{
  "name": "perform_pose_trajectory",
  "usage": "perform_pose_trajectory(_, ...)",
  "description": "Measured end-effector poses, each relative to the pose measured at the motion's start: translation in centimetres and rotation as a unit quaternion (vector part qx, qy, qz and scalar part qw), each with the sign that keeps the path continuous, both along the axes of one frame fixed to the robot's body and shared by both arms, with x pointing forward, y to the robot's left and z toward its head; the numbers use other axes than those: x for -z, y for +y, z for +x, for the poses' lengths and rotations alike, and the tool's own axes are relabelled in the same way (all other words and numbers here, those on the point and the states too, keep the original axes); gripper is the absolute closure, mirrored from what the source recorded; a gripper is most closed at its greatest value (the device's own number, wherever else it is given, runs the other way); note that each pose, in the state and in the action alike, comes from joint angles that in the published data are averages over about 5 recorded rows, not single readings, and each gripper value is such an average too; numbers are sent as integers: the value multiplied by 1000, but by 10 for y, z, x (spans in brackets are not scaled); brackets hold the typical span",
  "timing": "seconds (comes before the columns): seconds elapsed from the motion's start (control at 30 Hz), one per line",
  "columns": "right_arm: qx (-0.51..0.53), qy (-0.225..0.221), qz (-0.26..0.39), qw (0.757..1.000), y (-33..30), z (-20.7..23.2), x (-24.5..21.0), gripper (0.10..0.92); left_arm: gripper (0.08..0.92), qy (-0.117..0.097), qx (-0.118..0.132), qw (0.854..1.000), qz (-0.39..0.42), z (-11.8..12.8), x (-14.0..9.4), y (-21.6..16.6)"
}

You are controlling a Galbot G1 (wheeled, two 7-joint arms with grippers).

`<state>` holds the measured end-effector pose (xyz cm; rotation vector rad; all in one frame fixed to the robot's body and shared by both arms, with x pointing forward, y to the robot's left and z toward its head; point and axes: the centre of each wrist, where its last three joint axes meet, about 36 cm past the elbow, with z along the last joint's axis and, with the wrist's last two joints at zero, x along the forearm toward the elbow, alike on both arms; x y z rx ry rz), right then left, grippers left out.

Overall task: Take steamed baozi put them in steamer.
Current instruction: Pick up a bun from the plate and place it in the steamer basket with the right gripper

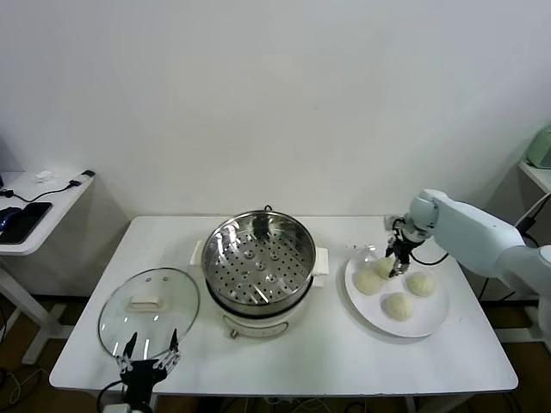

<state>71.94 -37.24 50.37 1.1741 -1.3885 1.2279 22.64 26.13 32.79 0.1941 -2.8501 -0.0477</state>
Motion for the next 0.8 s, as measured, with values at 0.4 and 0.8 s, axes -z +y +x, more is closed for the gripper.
perform_pose_trajectory(0.4,-152,-62,29,986,79,3,-168,369,177,-11,6,1000,0,-3,-13,-7)
perform_pose_trajectory(0.8,-446,-68,27,892,251,-46,-225,386,177,-21,8,1000,-1,-2,-21,-9)
